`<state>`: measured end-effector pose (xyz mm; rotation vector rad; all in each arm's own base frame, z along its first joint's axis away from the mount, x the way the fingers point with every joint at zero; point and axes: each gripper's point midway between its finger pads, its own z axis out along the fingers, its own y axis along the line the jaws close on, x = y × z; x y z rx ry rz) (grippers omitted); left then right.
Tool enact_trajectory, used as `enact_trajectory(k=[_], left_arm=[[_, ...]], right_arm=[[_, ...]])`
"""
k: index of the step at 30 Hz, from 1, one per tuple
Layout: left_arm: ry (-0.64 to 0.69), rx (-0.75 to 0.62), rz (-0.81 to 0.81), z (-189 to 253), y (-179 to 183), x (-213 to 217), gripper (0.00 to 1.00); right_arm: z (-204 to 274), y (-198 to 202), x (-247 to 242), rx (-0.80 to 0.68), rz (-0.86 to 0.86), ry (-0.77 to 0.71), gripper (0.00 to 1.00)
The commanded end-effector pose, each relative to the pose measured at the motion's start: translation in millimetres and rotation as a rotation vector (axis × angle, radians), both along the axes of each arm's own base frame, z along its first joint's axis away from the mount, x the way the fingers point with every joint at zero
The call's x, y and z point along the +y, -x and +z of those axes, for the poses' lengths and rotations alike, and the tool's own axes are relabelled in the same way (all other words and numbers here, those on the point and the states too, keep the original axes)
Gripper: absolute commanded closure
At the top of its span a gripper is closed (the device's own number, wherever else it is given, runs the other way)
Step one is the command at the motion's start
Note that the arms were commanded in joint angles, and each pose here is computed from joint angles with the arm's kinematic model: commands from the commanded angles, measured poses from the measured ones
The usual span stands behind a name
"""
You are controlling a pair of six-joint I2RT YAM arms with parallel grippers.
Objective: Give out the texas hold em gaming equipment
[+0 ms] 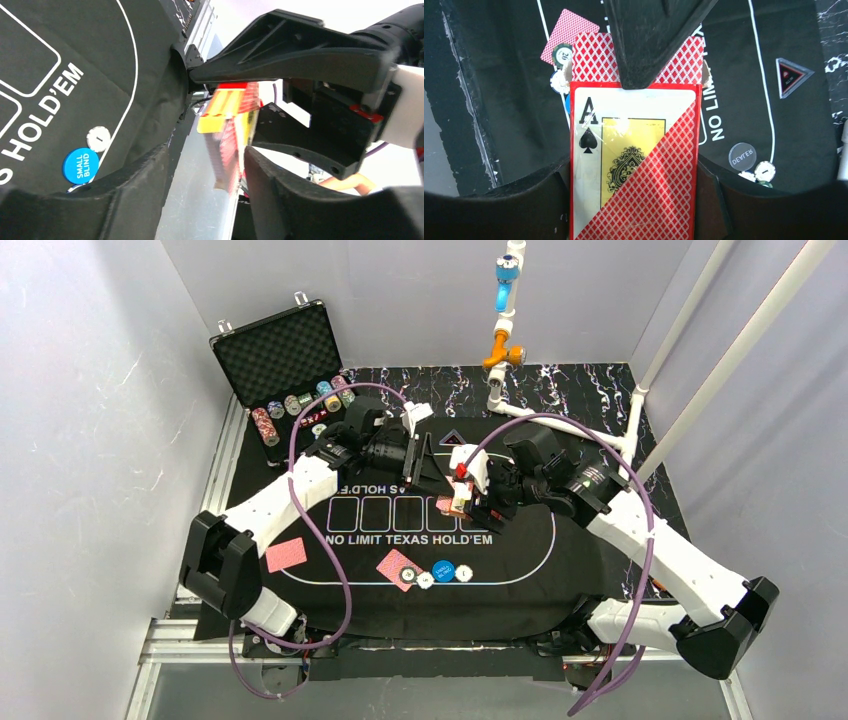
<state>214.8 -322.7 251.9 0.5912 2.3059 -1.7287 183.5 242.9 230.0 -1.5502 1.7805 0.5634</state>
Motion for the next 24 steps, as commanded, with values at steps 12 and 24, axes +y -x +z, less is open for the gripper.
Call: enact_trajectory(k=[12,24], left_arm=[[0.082,0.064,-0.009,11.0,9.9,16.5,0.71],[0.043,-0.013,-0.026,14.7,17.6,27.3,0.85]], right_arm=[[31.9,4.0,6.0,-0.089,0.027,-0.126,0.99],[27.9,2.4,2.2,-0.080,0.006,-0.102,0.99]])
